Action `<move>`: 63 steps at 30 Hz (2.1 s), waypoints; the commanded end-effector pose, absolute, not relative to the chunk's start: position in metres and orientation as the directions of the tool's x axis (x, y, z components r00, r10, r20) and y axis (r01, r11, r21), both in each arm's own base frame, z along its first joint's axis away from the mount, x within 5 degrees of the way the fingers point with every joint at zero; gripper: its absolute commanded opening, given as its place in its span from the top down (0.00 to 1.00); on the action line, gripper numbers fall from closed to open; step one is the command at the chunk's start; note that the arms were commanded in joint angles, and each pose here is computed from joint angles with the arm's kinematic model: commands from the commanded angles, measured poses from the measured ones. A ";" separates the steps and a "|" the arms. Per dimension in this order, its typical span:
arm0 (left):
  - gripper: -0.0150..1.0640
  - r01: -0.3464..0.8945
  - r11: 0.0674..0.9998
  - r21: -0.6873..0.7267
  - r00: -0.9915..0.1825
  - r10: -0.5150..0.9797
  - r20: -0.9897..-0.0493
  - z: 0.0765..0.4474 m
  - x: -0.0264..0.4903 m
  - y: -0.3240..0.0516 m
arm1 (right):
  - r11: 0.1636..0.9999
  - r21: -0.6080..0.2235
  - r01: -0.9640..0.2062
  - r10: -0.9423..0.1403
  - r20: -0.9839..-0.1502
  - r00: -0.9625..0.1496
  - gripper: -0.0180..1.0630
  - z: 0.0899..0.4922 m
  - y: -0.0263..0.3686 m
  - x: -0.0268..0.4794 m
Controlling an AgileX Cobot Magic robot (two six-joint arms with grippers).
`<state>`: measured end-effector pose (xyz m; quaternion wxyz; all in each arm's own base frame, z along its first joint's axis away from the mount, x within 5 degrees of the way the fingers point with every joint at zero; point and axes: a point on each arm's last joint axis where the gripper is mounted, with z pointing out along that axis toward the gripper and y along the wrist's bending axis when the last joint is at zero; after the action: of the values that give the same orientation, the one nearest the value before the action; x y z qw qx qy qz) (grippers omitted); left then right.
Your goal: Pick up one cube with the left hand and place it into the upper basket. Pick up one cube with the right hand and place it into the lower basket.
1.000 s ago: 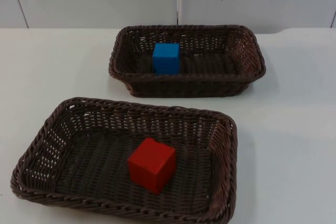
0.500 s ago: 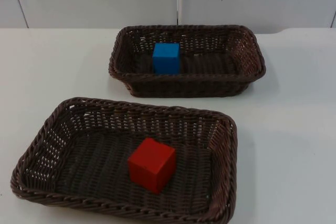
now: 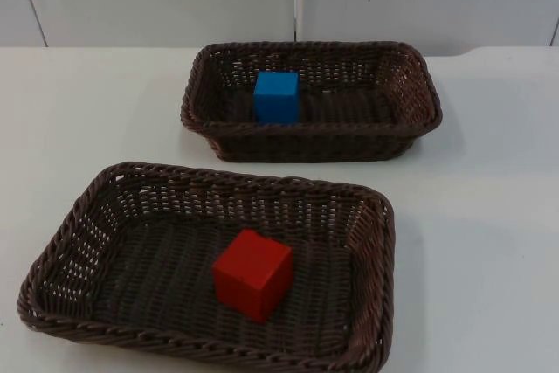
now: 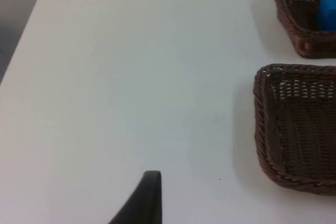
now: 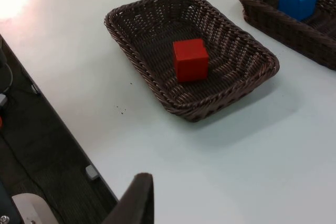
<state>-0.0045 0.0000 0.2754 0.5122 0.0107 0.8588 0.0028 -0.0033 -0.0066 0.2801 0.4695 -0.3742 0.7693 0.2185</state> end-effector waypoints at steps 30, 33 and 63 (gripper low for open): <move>0.01 -0.002 1.000 0.009 -0.475 0.007 -0.880 0.274 -0.005 -0.001 | 0.837 -0.021 -0.547 -0.266 -0.889 -0.374 0.01 0.280 -0.005 -0.005; 0.01 -0.002 1.000 0.009 -0.475 0.007 -0.880 0.274 -0.005 -0.001 | 0.863 -0.019 -0.506 -0.246 -0.889 -0.387 0.01 0.280 -0.005 -0.006; 0.01 -0.002 1.000 0.009 -0.475 0.007 -0.880 0.274 -0.005 -0.001 | 0.996 -0.017 -0.083 -0.053 -0.889 -0.456 0.01 0.280 -0.002 -0.007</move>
<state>-0.0045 0.0000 0.2754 0.5122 0.0031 0.8588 0.0074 -0.0071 -0.0021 0.2801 0.5175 -0.0422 0.8544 0.0175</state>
